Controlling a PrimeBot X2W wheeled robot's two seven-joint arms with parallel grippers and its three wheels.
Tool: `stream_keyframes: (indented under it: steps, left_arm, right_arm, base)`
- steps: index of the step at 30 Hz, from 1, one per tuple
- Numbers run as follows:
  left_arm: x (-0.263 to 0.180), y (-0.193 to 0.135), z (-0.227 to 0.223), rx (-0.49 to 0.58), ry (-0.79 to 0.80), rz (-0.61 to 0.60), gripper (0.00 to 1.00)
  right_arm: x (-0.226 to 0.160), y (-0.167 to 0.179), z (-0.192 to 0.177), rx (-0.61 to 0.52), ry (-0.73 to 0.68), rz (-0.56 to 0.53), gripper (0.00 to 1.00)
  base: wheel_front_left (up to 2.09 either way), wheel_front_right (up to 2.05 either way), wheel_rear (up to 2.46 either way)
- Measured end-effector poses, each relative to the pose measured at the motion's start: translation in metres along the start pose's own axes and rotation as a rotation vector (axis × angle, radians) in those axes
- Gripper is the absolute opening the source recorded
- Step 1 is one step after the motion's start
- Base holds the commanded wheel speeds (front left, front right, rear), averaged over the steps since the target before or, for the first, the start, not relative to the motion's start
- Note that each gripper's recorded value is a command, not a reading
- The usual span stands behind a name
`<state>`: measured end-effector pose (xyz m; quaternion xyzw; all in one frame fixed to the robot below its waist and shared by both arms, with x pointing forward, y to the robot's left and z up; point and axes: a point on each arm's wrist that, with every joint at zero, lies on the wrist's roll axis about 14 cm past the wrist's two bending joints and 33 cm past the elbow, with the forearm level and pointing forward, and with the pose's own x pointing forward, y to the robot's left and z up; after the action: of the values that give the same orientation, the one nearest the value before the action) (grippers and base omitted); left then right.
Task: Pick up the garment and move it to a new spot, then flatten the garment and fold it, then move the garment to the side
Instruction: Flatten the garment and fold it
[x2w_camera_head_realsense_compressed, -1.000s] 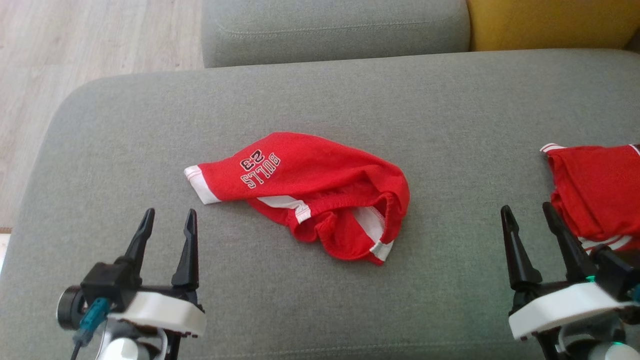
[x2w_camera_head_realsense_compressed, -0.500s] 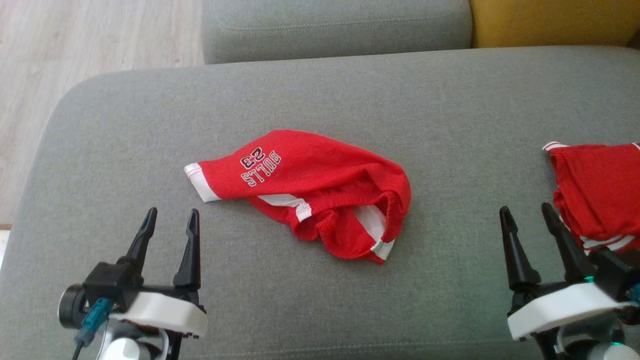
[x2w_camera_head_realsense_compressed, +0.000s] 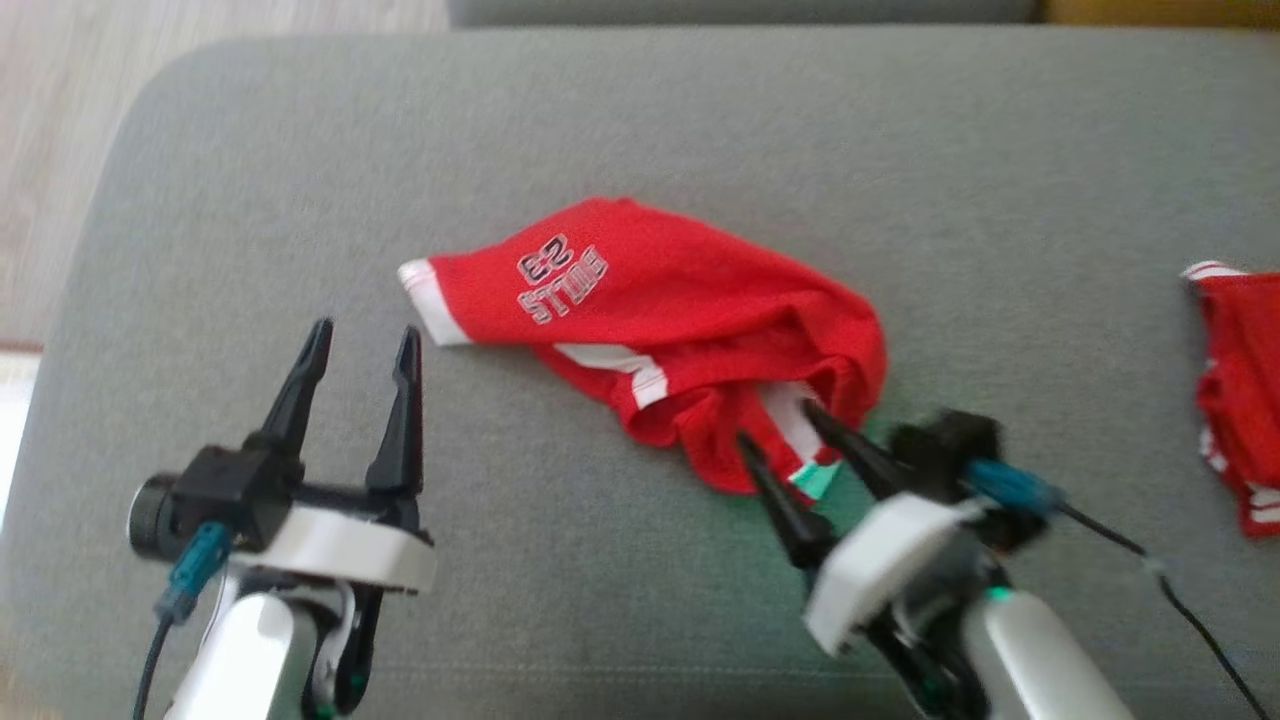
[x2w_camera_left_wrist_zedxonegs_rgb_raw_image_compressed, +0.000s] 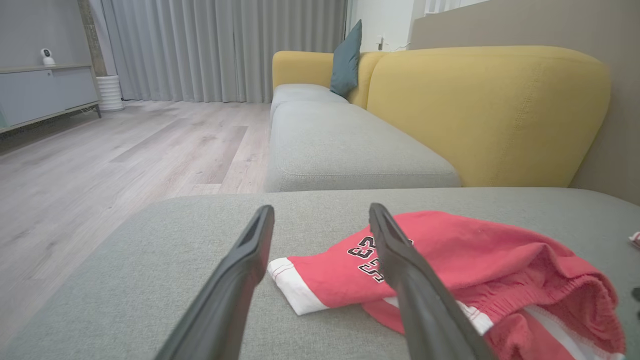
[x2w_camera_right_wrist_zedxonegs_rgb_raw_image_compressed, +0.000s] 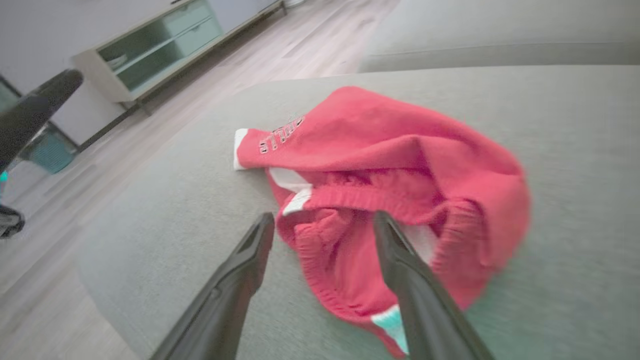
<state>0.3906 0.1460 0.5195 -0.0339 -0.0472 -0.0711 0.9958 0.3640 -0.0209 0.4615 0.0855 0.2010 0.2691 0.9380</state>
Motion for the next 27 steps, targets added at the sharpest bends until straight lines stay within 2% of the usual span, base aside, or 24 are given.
stream_keyframes:
  steps: [6,11,14,17,19,20,24,27]
  left_arm:
    - [0.012,0.01,-0.011,0.001,0.02,0.026,1.0]
    - [0.02,0.015,-0.02,-0.004,0.038,0.041,1.0]
    - [0.023,0.02,-0.026,0.002,0.054,0.051,1.0]
    - [0.024,0.023,-0.03,0.001,0.063,0.06,1.0]
    - [0.026,0.022,-0.03,0.002,0.061,0.059,1.0]
    - [0.027,0.022,-0.03,0.002,0.058,0.059,1.0]
    - [0.027,0.021,-0.026,0.001,0.048,0.058,1.0]
    - [0.028,0.024,-0.022,0.001,0.034,0.066,1.0]
  right_arm:
    - [0.052,0.025,-0.009,-0.05,0.08,0.143,1.0]
    - [0.085,0.019,-0.029,-0.116,0.197,0.168,1.0]
    - [0.096,0.012,-0.052,-0.172,0.314,0.166,1.0]
    - [0.103,0.01,-0.062,-0.204,0.376,0.177,1.0]
    - [0.107,0.011,-0.062,-0.226,0.399,0.185,0.38]
    - [0.109,0.013,-0.061,-0.234,0.4,0.191,0.0]
    - [0.108,0.022,-0.051,-0.25,0.355,0.217,0.0]
    - [0.104,0.034,-0.03,-0.262,0.275,0.25,0.0]
  base:
    - [0.0,0.0,0.0]
    - [0.0,0.0,0.0]
    - [0.0,0.0,0.0]
    - [0.0,0.0,0.0]
    - [0.0,0.0,0.0]
    - [0.0,0.0,0.0]
    - [0.0,0.0,0.0]
    - [0.0,0.0,0.0]
